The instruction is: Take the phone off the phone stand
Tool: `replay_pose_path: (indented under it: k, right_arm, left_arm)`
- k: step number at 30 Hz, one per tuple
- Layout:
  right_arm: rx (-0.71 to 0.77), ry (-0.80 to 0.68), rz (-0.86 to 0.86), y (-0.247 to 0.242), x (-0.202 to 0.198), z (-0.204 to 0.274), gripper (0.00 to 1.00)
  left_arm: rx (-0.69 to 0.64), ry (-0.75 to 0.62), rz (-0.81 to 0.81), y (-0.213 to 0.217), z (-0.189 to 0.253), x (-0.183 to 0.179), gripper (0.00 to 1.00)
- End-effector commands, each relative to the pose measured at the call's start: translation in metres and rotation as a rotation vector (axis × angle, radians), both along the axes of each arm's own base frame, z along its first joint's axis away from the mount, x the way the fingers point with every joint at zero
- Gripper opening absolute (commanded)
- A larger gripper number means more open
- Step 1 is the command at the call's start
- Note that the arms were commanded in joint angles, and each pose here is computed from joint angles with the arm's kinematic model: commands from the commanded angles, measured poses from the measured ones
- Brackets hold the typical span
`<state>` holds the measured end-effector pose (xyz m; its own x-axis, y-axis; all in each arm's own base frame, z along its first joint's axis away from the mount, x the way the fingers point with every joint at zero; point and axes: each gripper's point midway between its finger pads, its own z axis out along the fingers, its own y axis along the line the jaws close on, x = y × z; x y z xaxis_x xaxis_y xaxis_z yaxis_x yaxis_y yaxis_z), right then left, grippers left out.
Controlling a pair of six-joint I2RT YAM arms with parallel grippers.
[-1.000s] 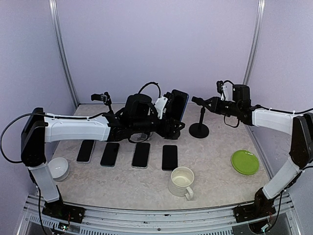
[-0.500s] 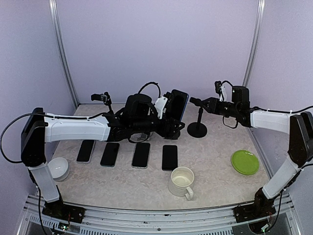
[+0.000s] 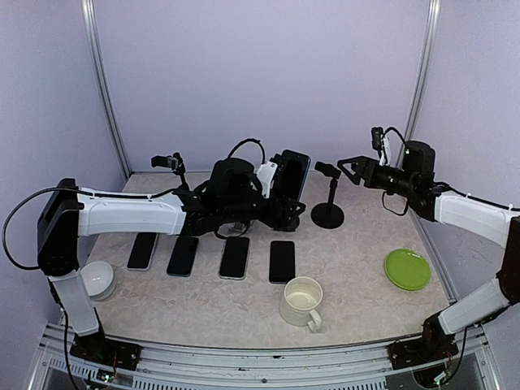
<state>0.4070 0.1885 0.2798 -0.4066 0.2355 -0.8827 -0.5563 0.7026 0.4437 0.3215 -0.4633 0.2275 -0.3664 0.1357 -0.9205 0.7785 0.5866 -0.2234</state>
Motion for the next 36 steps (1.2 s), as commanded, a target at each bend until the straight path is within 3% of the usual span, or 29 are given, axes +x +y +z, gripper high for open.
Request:
replay_pose_path:
  k: [1,13,28,36]
  right_arm:
    - [0.038,-0.014,0.049,0.002,-0.026,0.01,0.78]
    - [0.122,0.009,0.249,0.065,-0.104,0.015,0.7]
    - [0.204,0.072,0.34,0.103,-0.126,0.001,0.52]
    - [0.208,0.104,0.339,0.115,-0.12,-0.011,0.3]
  left_arm:
    - [-0.089,-0.066,0.055,-0.004,0.035,0.011,0.38]
    - [-0.117,-0.072,0.109,-0.013,0.036,0.003,0.39]
    - [-0.123,-0.097,0.125,-0.03,0.039,-0.008,0.39]
    - [-0.113,-0.118,0.139,-0.032,0.04,-0.009,0.39]
